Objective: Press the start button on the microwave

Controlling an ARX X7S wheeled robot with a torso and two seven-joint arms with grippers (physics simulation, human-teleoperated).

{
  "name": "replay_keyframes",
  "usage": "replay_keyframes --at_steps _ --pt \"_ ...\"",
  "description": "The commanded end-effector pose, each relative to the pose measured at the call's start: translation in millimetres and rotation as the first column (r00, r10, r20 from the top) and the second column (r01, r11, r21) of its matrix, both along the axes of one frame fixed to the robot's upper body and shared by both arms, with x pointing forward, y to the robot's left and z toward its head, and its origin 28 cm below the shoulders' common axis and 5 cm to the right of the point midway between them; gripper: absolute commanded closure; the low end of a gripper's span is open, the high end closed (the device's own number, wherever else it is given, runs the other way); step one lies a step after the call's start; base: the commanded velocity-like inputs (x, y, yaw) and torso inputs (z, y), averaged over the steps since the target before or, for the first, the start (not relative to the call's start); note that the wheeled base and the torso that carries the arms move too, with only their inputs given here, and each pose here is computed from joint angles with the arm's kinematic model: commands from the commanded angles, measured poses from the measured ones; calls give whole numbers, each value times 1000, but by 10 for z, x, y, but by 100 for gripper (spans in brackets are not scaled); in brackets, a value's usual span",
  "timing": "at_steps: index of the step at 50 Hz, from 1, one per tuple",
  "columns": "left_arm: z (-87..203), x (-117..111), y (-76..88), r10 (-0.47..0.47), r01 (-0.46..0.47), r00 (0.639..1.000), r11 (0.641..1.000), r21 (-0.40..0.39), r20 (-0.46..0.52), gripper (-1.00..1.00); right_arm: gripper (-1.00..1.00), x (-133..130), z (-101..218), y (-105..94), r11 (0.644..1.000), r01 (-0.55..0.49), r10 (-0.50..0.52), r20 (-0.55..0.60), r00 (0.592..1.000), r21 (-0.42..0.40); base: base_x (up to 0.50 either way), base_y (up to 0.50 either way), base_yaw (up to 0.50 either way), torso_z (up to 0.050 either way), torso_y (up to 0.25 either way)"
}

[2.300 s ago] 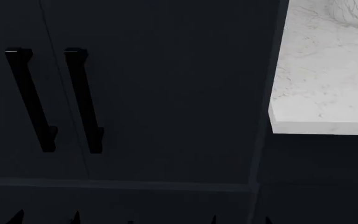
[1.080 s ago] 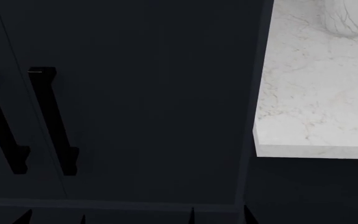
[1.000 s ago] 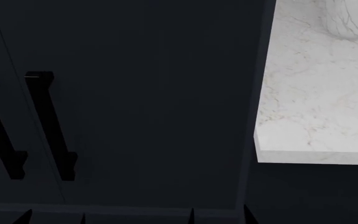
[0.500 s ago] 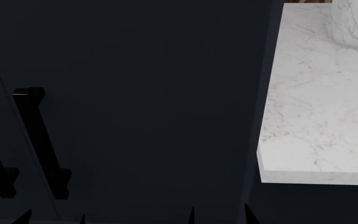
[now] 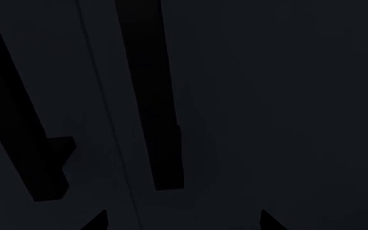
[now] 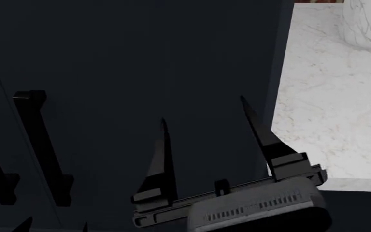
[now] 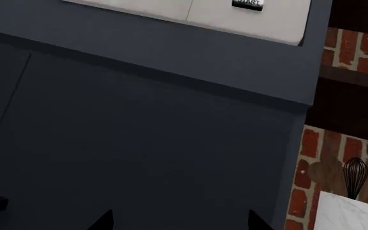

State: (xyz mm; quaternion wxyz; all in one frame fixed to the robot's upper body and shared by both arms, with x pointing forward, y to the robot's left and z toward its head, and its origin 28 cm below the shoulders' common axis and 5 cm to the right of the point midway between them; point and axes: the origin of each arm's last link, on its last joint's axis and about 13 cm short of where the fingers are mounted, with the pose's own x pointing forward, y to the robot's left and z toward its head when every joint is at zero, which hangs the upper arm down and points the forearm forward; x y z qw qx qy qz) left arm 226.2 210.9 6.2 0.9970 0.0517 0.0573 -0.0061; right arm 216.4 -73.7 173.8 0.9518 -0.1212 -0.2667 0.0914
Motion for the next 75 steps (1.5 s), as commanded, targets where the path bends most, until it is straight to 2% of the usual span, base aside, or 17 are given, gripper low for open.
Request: replay_keyframes --at_steps 1,4,6,14,15,27,37,54,59,75 --pt "12 -1 1 2 -2 1000 1000 -17 1 -100 -100 -83 758 -47 997 33 -22 176 984 -63 0 0 0 0 0" --pt "20 0 1 0 0 1000 1000 -18 3 -100 -100 -59 950 -68 996 50 -37 177 983 -68 0 0 0 0 0" --pt "17 3 -2 -1 2 1000 1000 -14 4 -100 -100 -61 1102 -71 998 13 -3 179 984 -55 0 0 0 0 0" --pt "4 6 1 -3 3 1000 1000 -11 3 -100 -100 -28 1465 -98 1000 -25 26 164 986 -8 0 0 0 0 0" --pt "4 4 3 -2 2 1000 1000 -11 3 -100 100 -22 1517 -102 1000 -27 27 161 987 -2 0 0 0 0 0" --pt "5 -14 13 -2 2 1000 1000 -8 5 -100 100 180 1979 -153 1000 -11 10 123 992 6 0 0 0 0 0" --pt "6 -19 18 -2 2 1000 1000 -9 7 -100 100 366 2200 -158 1000 -4 3 123 992 2 0 0 0 0 0" --pt "33 -34 25 -3 3 1000 1000 -14 14 -100 100 627 2324 -171 1000 24 -22 112 993 -11 0 0 0 0 0" --pt "33 -40 28 -2 2 1000 1000 -13 16 -100 100 761 2338 -199 1000 21 -22 96 995 14 0 0 0 0 0" --pt "14 -55 36 2 -2 1000 1000 -15 14 -100 100 935 2404 -182 1000 16 -17 74 997 16 0 0 0 0 0"
